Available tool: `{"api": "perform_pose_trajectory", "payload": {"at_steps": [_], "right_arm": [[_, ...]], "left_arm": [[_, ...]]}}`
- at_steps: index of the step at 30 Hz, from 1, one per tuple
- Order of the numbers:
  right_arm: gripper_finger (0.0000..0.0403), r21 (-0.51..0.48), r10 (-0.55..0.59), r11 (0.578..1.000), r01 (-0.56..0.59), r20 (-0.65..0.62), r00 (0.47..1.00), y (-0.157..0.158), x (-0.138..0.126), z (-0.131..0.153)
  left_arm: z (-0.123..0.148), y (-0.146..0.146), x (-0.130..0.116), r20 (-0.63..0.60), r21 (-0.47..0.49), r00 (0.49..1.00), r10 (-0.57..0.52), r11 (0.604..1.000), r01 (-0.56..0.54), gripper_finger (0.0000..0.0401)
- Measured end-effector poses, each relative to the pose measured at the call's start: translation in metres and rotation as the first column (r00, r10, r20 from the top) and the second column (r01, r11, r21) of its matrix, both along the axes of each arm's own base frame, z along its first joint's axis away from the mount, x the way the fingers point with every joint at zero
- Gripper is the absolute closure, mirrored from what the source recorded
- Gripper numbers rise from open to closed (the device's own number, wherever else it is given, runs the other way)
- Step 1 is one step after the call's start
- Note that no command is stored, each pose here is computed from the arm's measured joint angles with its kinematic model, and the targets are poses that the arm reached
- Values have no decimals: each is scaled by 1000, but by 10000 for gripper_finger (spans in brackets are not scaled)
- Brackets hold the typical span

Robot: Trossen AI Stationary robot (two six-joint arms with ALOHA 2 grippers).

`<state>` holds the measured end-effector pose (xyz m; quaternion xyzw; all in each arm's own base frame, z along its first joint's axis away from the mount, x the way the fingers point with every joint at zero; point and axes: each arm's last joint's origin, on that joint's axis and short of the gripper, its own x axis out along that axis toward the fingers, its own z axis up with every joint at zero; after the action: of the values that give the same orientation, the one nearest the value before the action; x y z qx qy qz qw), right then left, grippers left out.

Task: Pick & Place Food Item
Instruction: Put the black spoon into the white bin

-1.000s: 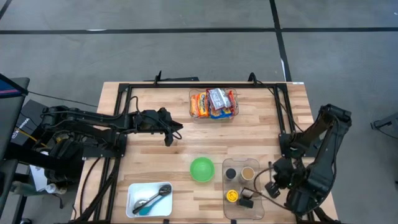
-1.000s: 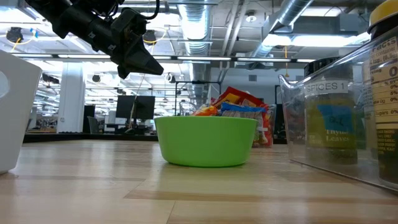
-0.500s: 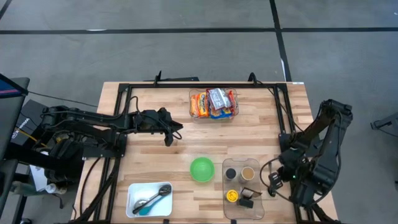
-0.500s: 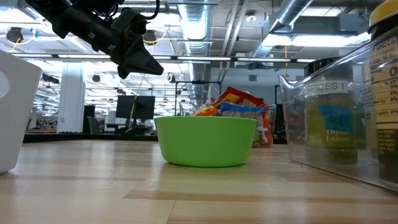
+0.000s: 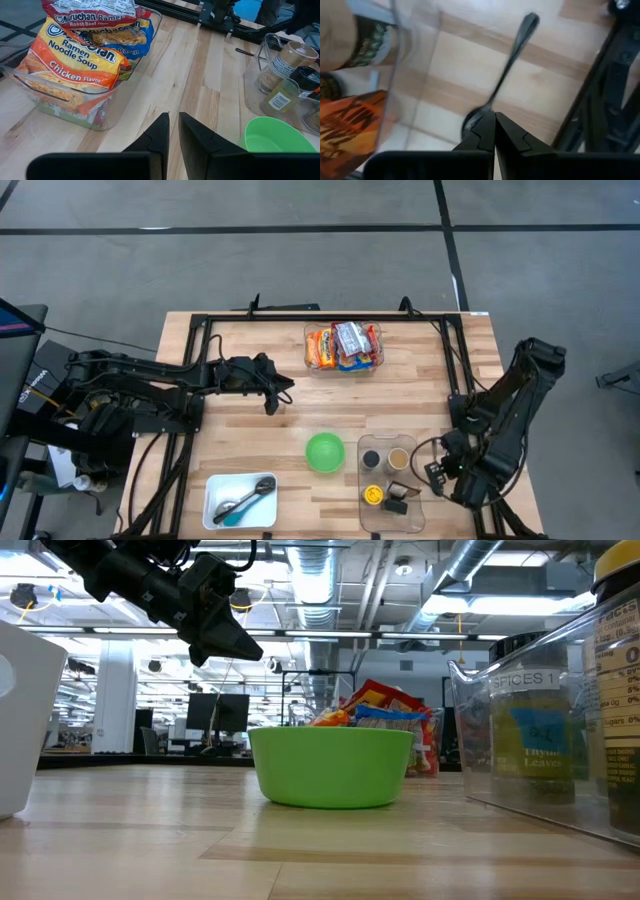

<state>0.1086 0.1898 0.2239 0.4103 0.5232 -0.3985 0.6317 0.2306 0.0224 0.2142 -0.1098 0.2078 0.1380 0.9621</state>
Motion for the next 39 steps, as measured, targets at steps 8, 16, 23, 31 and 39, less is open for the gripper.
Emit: {"api": "perform_pose_trajectory", "payload": {"at_steps": [8,16,23,31,39], "right_arm": [[403,87,-48,995,43,48,998,-15,2,-24],[403,92,-78,993,73,48,996,-24,-1,-40],[403,73,-74,995,73,8,997,-22,-1,-46],[403,47,-72,996,73,-10,997,-16,3,-57],[403,43,-70,997,71,-38,997,-12,4,-63]], "left_arm": [[0,0,0,3,0,1000,0,1000,0,367],[0,0,0,4,1,1000,0,1000,0,367],[0,0,0,3,0,1000,0,1000,0,367],[0,0,0,3,0,1000,0,1000,0,367],[0,0,0,3,0,1000,0,1000,0,367]]}}
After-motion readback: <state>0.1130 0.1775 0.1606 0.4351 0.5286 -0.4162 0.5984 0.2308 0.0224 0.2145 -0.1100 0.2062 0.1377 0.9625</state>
